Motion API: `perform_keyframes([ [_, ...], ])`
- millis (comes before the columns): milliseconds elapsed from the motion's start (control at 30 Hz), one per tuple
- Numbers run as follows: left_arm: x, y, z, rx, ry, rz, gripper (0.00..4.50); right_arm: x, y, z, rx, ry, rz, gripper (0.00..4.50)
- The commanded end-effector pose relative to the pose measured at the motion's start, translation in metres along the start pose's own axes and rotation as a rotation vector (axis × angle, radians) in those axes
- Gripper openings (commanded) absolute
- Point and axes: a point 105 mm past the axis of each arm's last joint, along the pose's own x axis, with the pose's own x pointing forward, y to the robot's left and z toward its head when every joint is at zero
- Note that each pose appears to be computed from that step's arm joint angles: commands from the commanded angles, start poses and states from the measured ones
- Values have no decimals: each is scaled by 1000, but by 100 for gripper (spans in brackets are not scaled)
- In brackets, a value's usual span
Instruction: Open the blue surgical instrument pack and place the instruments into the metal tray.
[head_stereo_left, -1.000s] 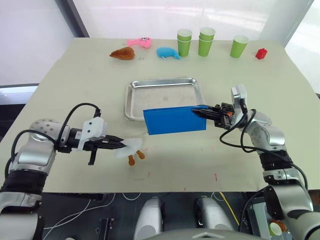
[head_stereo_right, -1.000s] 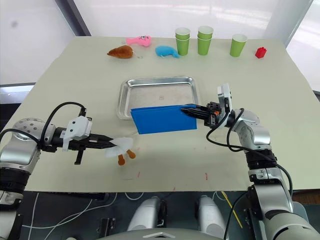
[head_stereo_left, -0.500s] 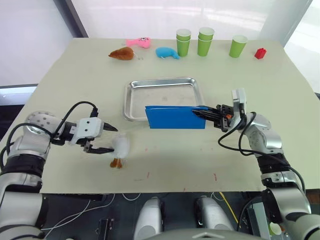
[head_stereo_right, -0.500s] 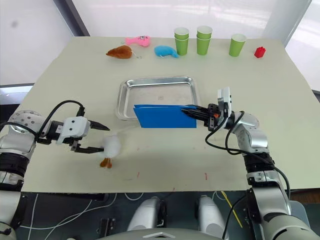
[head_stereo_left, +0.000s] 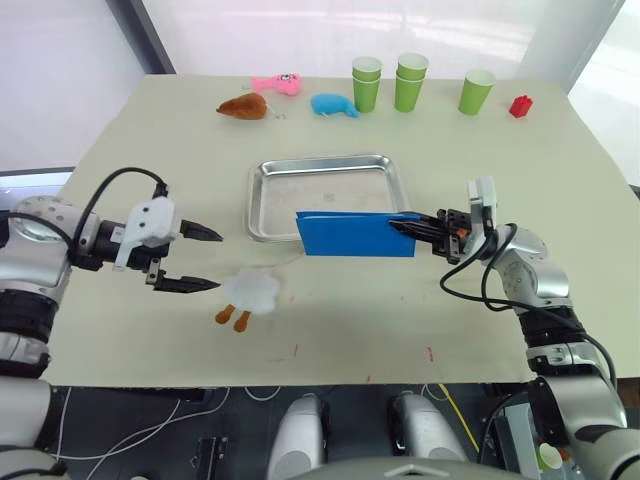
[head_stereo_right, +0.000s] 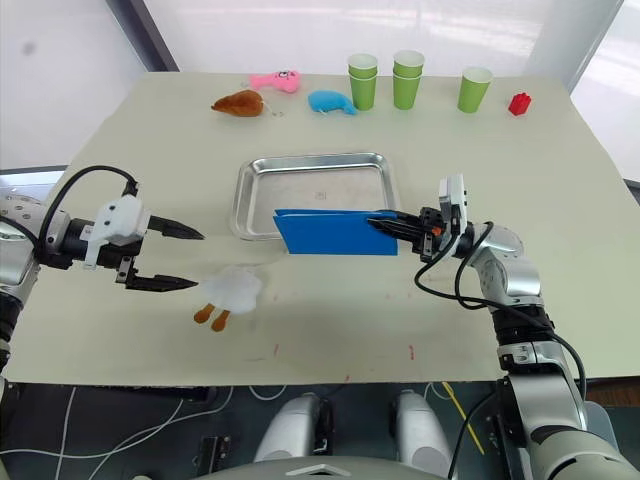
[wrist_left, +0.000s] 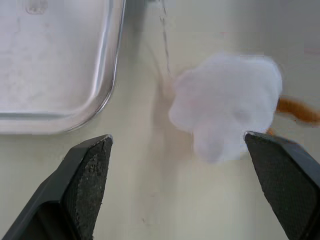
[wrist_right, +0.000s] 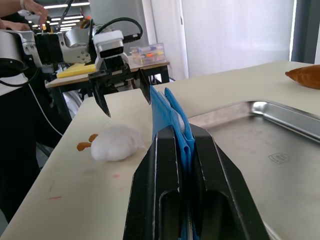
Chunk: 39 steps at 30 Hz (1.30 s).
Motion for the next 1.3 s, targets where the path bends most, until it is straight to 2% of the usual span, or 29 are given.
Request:
perform_keyframes([
  [33, -4, 1, 25, -20, -113, -26, 445, -3, 4, 11, -61, -22, 12, 0],
  [100, 3, 9, 38, -3, -203, 7, 445, -5, 6, 6, -56, 1, 24, 0],
  [300, 36, 26, 52, 42, -327, 108, 445, -10, 13, -13, -61, 75, 53, 0],
  [567, 67, 28, 53, 66, -349, 119, 445, -20, 15, -33, -66, 139, 60, 0],
  [1033, 94, 29, 65, 74, -395, 66, 445, -26, 11, -41, -91, 184, 72, 0],
  [1300, 110, 25, 61, 70, -388, 23, 445, -26, 9, -41, -99, 178, 60, 0],
])
